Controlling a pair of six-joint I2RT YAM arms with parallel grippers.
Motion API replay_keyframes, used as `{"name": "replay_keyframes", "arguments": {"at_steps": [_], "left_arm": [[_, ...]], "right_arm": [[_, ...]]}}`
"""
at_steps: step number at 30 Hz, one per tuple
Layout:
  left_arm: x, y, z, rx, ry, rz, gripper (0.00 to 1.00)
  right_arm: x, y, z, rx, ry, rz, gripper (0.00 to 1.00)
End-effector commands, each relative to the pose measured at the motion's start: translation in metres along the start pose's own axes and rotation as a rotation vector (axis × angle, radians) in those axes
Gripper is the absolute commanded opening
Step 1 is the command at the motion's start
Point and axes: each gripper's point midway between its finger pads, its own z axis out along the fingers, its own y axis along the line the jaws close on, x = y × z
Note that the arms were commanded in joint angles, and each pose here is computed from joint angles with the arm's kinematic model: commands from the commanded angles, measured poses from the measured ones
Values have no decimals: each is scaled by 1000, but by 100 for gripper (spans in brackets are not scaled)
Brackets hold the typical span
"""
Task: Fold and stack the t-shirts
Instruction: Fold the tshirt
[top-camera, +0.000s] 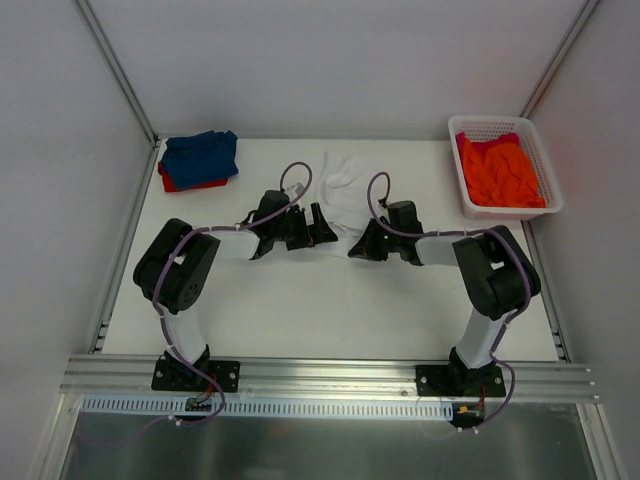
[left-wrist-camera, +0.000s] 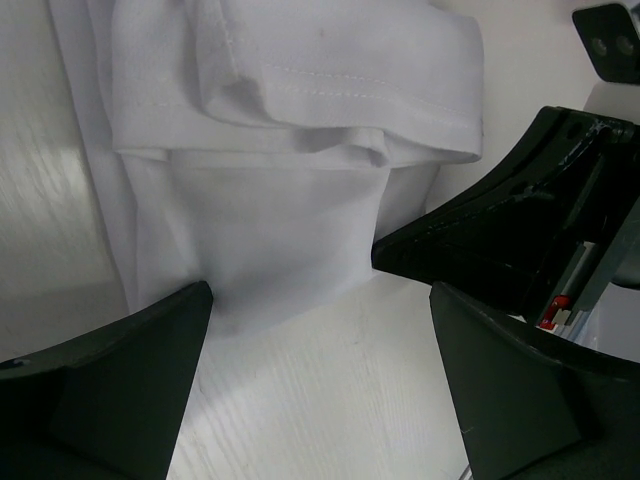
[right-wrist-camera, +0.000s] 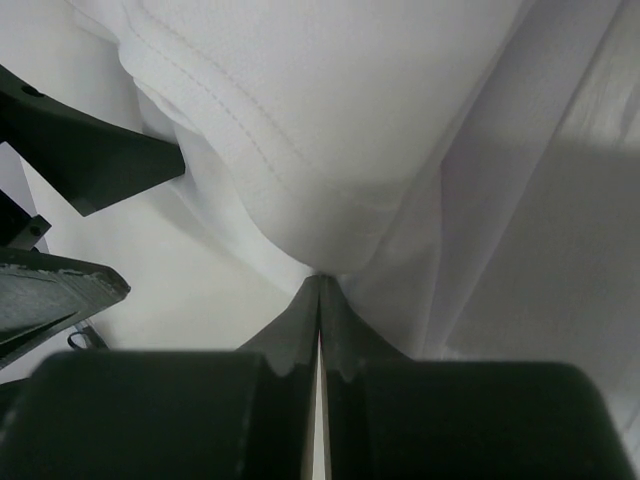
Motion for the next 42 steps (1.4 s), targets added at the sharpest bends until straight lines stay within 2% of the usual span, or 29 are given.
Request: {"name": "replay_keyframes", "arguments": {"at_steps": [1, 19, 31, 42], "left_arm": [[36, 4, -11, -39, 53, -23, 93], [124, -12, -52, -71, 82, -35, 93], [116, -5, -75, -139, 31, 17, 95], [119, -3, -78, -141, 26, 11, 95]], "right_arm": [[12, 4, -12, 14, -13, -8, 0], [105, 7, -35, 65, 39, -54, 0], [100, -9, -66, 197, -18, -133, 0], [77, 16, -90, 193, -80, -197, 6]]}}
